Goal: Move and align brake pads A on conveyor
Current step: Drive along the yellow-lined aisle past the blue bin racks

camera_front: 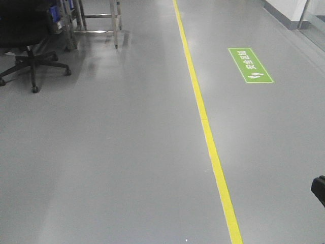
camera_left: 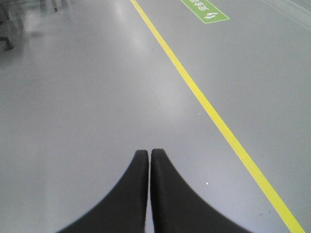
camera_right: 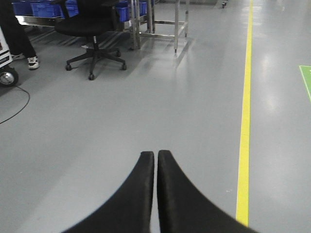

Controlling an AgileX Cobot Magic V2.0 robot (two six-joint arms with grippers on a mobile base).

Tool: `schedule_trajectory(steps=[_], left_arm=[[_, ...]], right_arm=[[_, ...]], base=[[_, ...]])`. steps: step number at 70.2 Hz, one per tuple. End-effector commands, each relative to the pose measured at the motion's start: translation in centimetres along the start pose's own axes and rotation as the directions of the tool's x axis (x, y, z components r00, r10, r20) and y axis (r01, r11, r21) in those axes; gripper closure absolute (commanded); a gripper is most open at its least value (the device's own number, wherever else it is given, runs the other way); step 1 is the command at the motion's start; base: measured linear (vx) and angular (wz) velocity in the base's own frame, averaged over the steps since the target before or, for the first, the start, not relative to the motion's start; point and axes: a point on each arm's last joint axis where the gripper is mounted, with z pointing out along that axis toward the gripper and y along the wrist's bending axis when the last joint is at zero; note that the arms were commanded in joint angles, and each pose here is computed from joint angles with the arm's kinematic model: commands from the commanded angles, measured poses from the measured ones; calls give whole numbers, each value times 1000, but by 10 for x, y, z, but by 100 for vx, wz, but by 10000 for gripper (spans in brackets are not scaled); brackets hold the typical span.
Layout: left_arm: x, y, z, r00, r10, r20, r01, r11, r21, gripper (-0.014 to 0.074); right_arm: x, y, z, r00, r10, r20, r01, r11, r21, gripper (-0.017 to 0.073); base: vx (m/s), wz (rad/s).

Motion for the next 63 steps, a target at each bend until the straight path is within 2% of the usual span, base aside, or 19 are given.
schedule_trajectory(steps=[1,27,63], left_arm=[[-14,-1,-4,996,-5,87,4,1000,13,600],[-14,-1,-4,996,-5,87,4,1000,13,600],[-14,-1,-4,996,-5,87,4,1000,13,600]], right_arm=[[-13,-2,-1,997,-11,81,9,1000,22,559],[-13,-2,-1,997,-11,81,9,1000,22,559],[-13,-2,-1,997,-11,81,9,1000,22,559]], base=[[23,-17],[31,-9],[45,-3]])
